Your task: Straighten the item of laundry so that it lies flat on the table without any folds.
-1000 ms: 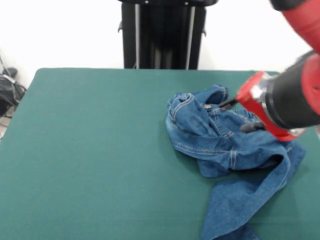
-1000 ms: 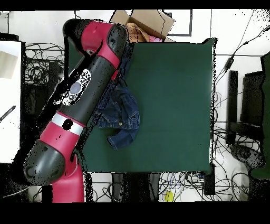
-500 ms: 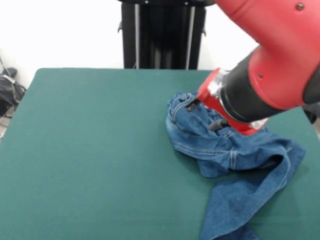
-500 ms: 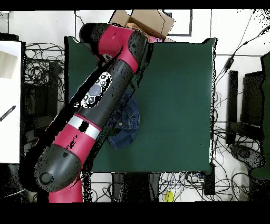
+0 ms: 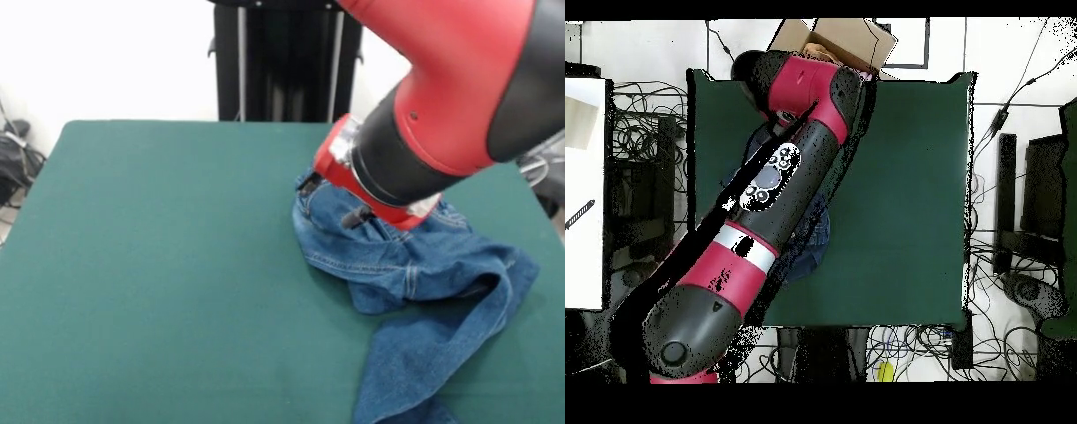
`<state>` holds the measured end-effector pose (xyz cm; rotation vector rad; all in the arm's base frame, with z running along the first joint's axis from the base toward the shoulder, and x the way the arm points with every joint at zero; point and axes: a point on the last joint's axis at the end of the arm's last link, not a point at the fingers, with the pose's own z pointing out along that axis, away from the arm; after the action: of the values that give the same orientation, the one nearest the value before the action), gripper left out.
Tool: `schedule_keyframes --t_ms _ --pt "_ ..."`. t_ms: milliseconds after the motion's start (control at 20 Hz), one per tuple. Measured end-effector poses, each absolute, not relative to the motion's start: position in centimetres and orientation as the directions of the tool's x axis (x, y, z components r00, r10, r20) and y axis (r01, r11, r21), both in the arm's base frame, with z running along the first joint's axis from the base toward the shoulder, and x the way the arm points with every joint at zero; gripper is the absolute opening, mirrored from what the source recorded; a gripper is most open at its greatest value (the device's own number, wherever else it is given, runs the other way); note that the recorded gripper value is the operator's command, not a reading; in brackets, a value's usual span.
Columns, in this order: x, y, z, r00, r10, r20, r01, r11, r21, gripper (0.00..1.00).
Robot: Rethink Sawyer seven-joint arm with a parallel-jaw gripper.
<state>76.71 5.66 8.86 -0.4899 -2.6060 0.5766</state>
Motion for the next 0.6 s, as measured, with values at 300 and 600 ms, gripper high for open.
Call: schedule_keyframes --t_ms 300,600 --pt "75.1 3.5 9.3 -0.847 0.427 0.316 0.264 0.854 -0.447 1.0" --pt "71.9 2.0 10.4 -0.819 0.453 0.352 0.278 0.85 -0.447 1.0"
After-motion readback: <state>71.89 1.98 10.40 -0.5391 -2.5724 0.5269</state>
